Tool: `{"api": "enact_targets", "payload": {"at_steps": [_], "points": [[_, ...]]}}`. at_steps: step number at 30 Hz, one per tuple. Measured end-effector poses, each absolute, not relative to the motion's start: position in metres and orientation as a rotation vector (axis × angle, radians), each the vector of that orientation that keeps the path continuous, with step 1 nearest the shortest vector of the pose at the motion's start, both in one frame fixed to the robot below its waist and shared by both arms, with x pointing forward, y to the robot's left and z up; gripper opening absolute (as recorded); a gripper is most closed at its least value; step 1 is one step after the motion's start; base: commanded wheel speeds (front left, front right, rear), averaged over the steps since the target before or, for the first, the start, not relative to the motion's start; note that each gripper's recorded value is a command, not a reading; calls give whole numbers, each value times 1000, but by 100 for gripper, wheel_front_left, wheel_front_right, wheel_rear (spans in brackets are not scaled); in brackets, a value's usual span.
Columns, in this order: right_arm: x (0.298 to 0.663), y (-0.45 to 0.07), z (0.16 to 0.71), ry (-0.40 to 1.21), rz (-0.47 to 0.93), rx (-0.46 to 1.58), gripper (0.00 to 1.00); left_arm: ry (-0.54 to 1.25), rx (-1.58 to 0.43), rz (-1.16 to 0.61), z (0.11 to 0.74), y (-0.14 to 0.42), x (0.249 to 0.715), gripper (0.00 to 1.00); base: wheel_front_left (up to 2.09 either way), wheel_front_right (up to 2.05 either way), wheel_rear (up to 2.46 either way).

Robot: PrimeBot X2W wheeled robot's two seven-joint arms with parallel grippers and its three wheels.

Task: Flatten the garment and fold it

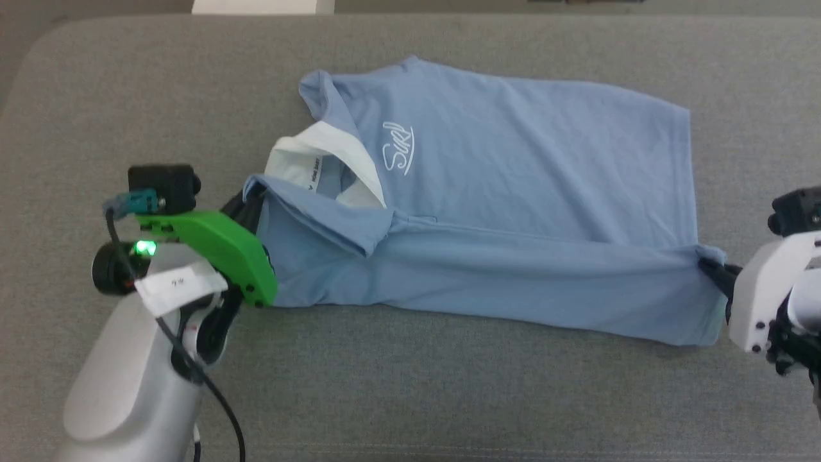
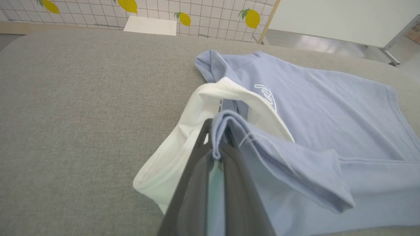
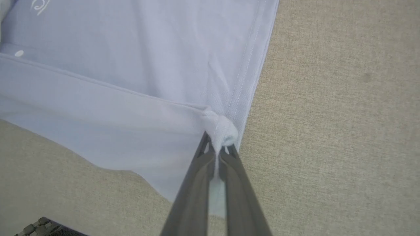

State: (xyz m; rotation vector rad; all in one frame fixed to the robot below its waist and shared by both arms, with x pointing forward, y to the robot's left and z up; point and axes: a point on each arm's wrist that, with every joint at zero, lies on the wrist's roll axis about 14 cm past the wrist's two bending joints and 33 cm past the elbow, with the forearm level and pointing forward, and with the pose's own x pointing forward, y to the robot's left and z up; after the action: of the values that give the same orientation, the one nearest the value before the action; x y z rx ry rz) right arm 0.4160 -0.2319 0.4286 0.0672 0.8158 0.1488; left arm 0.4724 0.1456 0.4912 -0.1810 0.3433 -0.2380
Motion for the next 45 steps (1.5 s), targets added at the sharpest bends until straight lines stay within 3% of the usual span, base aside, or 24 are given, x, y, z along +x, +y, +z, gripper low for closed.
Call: {"api": "enact_targets", "payload": {"at_steps": [8, 15, 20, 21, 22, 23, 24, 30, 35, 40, 45], "points": [[434, -231, 391, 968, 142, 29, 0, 431, -127, -245, 448, 143, 513, 0, 0, 0, 0], [445, -226, 368, 1054, 152, 7, 0, 588, -112, -232, 388, 143, 514, 0, 0, 0, 0], [446, -225, 362, 1085, 154, 0, 0, 590, -118, -235, 383, 144, 520, 0, 0, 0, 0], [446, -225, 362, 1087, 153, 1, 0, 583, -122, -236, 384, 143, 521, 5, 0, 0, 0], [446, -225, 363, 1086, 151, 4, 43, 576, -125, -233, 385, 143, 522, 44, 0, 0, 0], [446, -225, 364, 1080, 149, 9, 100, 571, -126, -232, 386, 143, 521, 92, 0, 0, 0], [447, -226, 366, 1069, 144, 15, 100, 561, -130, -233, 389, 143, 522, 100, 0, 0, 0], [453, -218, 389, 911, 136, 106, 100, 423, -158, -215, 427, 149, 529, 100, 0, 0, 0], [460, -222, 437, 628, 102, 178, 100, 164, -199, -171, 491, 166, 531, 100, 0, 0, 0], [440, -235, 466, 434, 48, 215, 100, 6, -206, -114, 513, 186, 493, 100, 0, 0, 0], [405, -239, 469, 365, 15, 243, 100, -7, -214, -70, 503, 195, 444, 100, 0, 0, 0]]}}
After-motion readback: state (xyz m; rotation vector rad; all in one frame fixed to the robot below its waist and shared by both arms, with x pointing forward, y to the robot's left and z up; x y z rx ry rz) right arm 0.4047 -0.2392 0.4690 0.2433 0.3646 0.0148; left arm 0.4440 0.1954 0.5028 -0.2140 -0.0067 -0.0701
